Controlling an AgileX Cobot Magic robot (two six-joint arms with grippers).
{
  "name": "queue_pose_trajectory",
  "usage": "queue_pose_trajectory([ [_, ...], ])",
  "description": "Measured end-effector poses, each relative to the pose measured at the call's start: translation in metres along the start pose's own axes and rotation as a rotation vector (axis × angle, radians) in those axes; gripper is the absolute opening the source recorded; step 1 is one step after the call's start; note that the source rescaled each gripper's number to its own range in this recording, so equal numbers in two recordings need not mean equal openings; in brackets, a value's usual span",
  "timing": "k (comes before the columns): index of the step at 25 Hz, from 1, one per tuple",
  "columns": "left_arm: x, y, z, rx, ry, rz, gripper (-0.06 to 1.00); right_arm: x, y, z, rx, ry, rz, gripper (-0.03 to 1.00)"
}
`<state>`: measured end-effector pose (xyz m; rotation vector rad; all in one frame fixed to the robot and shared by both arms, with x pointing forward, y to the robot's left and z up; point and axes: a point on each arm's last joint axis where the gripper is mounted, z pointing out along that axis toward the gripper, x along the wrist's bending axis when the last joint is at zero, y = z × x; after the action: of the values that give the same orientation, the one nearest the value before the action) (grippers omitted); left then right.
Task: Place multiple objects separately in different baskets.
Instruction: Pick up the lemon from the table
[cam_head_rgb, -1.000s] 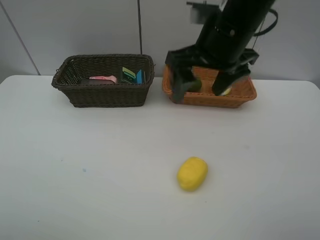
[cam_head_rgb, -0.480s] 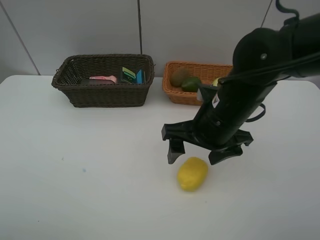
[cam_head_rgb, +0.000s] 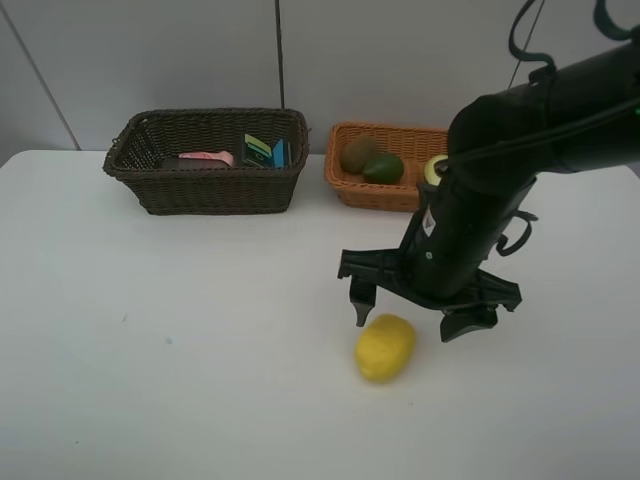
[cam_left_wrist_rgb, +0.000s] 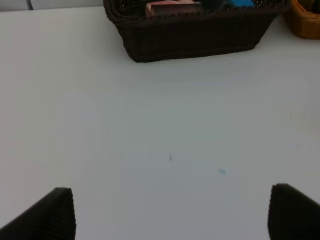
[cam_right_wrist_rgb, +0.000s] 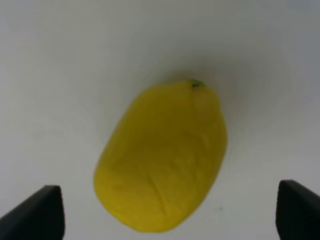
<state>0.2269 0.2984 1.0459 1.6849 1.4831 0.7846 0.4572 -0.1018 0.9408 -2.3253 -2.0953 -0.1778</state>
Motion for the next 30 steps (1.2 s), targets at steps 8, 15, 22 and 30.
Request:
queue_pose_trajectory([
  [8, 0.0, 0.0, 0.0, 0.0, 0.0, 0.0, 1.0, 0.012, -0.003, 0.019, 0.081, 0.072, 0.155, 1.0],
  [15, 0.0, 0.0, 0.0, 0.0, 0.0, 0.0, 1.0, 0.013, -0.004, 0.034, 0.128, 0.055, 0.193, 1.0],
  [22, 0.0, 0.0, 0.0, 0.0, 0.0, 0.0, 1.0, 0.013, -0.004, 0.053, 0.156, 0.021, 0.206, 1.0],
  [30, 0.0, 0.0, 0.0, 0.0, 0.0, 0.0, 1.0, 0.012, -0.005, 0.064, 0.168, -0.001, 0.209, 0.87],
])
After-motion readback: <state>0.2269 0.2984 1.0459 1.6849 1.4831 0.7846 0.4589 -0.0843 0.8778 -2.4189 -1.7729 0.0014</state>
